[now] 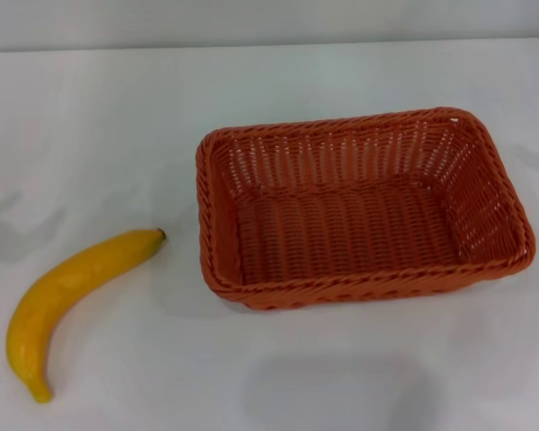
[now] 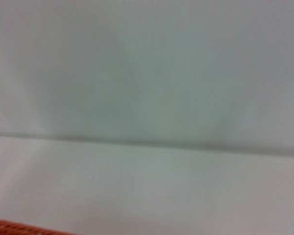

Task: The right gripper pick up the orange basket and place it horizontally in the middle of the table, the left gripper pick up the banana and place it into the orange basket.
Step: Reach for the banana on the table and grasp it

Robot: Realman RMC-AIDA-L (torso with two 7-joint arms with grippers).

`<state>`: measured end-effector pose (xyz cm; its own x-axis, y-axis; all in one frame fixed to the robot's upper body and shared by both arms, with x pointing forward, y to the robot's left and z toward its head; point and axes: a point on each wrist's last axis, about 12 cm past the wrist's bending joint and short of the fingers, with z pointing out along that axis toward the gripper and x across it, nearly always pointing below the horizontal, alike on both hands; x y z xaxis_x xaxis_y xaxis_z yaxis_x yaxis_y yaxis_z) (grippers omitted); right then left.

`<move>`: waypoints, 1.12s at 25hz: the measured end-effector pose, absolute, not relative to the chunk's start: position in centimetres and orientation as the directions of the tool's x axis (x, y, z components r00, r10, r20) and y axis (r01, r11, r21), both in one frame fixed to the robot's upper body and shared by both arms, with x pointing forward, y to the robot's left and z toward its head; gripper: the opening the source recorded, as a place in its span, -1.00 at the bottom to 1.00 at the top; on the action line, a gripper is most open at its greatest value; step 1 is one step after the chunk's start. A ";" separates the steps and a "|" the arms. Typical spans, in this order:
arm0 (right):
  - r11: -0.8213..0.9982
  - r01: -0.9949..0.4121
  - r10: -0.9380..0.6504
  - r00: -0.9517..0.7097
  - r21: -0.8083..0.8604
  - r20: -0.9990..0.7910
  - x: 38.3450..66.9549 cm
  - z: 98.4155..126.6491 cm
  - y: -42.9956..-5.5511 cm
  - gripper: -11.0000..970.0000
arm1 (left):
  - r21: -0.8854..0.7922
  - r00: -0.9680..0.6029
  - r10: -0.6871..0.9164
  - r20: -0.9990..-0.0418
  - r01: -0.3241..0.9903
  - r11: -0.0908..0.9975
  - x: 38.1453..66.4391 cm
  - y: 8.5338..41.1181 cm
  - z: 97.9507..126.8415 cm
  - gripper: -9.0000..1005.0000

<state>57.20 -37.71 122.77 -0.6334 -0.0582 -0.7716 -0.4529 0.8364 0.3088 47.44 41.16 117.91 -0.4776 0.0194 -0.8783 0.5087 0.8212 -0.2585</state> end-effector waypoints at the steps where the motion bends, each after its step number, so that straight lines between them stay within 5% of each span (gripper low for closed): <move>1: 0.836 -0.464 -0.053 -0.600 0.293 -0.798 57.0 122.4 -38.0 0.75 | -0.246 -0.501 0.057 -0.864 0.517 0.820 47.7 40.9 118.4 0.60; 8: 0.873 -0.433 -0.005 -0.469 0.225 -0.883 55.1 120.3 -40.1 0.73 | -0.238 -0.646 0.272 -0.714 0.589 0.772 50.1 39.6 119.8 0.60; 15: 0.878 -0.416 0.039 -0.431 0.237 -0.901 55.1 119.9 -40.6 0.73 | -0.230 -0.747 0.414 -0.520 0.590 0.774 51.1 38.7 117.6 0.60; 28: 0.871 -0.406 0.084 -0.429 0.276 -0.899 54.8 119.6 -40.9 0.73 | -0.221 -0.756 0.475 -0.450 0.610 0.761 53.4 36.7 114.2 0.60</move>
<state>54.77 -40.86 119.56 -0.4292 0.0844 -0.8993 -0.4063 0.8712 0.2757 53.39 36.67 114.17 -0.7563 0.4747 -0.4503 0.6096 0.7612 -0.2214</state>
